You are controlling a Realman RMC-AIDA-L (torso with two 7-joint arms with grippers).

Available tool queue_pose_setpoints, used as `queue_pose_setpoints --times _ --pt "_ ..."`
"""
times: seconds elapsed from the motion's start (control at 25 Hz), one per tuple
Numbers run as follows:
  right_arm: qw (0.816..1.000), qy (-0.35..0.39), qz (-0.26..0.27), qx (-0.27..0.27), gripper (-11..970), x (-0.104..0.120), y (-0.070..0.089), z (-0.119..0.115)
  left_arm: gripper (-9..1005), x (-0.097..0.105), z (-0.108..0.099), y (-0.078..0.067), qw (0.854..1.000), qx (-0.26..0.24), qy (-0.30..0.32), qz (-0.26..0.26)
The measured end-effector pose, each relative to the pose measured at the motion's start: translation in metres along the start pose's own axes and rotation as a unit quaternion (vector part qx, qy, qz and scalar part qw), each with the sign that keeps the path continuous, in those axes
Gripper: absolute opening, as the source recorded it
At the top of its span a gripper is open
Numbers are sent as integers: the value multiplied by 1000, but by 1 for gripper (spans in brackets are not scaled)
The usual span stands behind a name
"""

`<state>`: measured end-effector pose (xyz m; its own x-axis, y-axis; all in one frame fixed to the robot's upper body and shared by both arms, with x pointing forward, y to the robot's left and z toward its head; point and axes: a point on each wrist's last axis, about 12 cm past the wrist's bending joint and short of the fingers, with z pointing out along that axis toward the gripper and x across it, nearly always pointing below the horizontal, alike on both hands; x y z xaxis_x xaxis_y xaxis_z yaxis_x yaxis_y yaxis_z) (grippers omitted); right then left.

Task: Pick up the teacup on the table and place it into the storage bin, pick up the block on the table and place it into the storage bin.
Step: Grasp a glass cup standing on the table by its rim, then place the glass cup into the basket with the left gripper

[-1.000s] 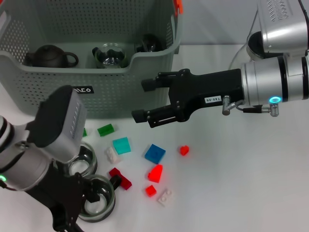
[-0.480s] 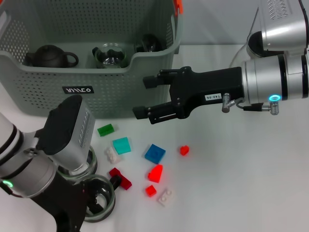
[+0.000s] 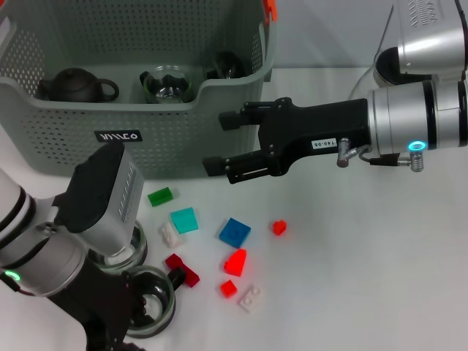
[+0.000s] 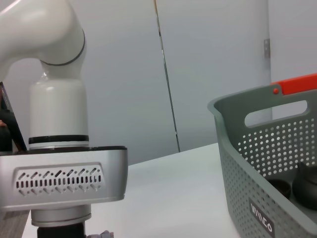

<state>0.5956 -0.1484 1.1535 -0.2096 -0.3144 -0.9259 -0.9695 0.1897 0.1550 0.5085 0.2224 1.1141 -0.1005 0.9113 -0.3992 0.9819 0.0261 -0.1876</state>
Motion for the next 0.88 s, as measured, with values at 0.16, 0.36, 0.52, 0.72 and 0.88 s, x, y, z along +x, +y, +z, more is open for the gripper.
queue_pose_setpoints --times 0.16,0.36,0.52,0.72,0.88 --pt "1000 -1 0 0 927 0 0 0 410 0 0 1 1000 -6 0 0" --pt "1000 -2 0 0 927 -1 0 0 175 0 1 2 1000 -7 1 -1" --pt "1000 -2 0 0 927 -1 0 0 139 0 0 2 1000 -9 -1 0" --pt "1000 -2 0 1 927 0 0 -1 94 0 -1 2 1000 -10 0 0" --pt "1000 -2 1 4 927 1 -1 -3 71 -5 -7 -1 1000 -6 -11 2"
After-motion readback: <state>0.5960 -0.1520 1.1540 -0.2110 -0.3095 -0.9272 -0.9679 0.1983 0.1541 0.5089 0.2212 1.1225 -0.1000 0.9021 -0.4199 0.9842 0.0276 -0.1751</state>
